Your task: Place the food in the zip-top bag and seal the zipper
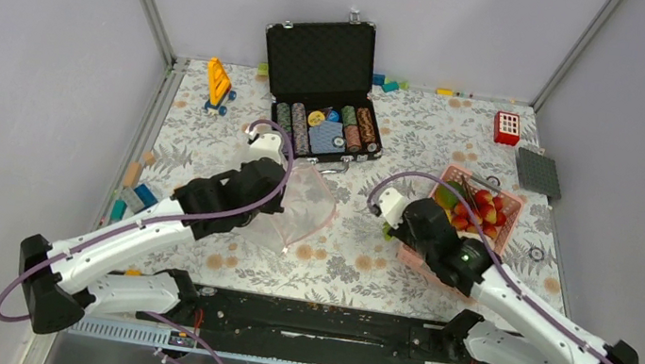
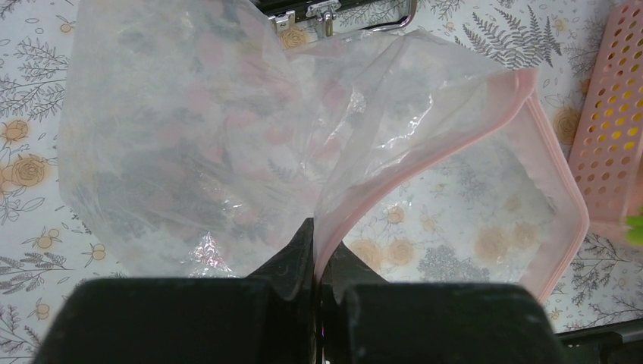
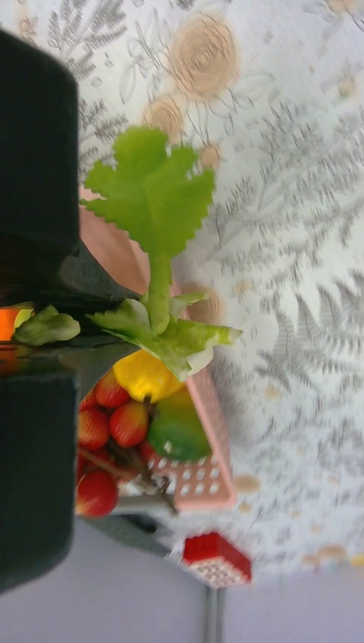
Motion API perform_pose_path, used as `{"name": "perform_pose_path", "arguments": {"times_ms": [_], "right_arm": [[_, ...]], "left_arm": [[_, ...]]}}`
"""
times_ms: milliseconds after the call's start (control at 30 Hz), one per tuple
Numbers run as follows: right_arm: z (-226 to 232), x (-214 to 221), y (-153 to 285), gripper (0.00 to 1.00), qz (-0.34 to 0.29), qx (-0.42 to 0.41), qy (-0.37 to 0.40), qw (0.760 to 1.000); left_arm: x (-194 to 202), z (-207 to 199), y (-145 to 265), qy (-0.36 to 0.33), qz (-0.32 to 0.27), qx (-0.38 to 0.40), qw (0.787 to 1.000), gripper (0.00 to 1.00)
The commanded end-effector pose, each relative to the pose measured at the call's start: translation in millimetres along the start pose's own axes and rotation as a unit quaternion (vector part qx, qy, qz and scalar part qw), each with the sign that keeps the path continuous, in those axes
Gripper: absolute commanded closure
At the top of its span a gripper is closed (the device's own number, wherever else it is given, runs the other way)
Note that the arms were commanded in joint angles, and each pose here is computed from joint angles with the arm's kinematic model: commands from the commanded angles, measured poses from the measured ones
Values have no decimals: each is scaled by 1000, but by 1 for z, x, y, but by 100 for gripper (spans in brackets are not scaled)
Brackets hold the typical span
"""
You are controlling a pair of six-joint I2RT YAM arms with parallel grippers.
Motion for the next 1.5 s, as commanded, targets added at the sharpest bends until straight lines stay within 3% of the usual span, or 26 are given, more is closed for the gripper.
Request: {"name": "perform_pose_path", "arguments": {"times_ms": [0, 67, 267, 467, 700, 1067, 1233, 1367, 1467], "right_arm": [[-48, -29, 41, 100, -86, 145, -86, 982], [-66, -42, 63, 100, -140, 192, -135, 962], [-80, -76, 122, 100, -319, 160, -217, 909], [-85, -98, 187, 100, -496, 99, -258, 823], [-85, -132, 254, 100, -602, 8, -269, 752], [-43, -196, 279, 100, -631, -208, -237, 708], [-27, -210, 250, 100, -594, -256, -258, 718], [-10, -211, 226, 100, -579, -296, -272, 710], [-3, -205, 197, 100, -554, -290, -288, 726]], "left_arm": [[-25, -5, 7, 27, -28, 10, 999, 100], [-31, -12, 8, 34, -26, 21, 999, 100], [-52, -37, 7, 49, 6, 55, 997, 100], [-63, -58, 4, 53, 29, 90, 994, 100], [-61, -69, -8, 51, 51, 94, 993, 100], [-62, -88, -22, 40, 72, 118, 990, 100], [-62, -88, -15, 38, 70, 134, 988, 100], [-64, -87, -10, 40, 65, 139, 987, 100], [-67, -87, -3, 42, 61, 153, 985, 100]]}}
Point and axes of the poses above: each gripper's point midway between its finger pads, its own y axis back along the fingers, its own z axis along the line the jaws close on, x = y × z, the point moved 4 cm from there along y, back along the fingers, and after that the axes turned 14 degrees about -y, right-handed, at the moved point
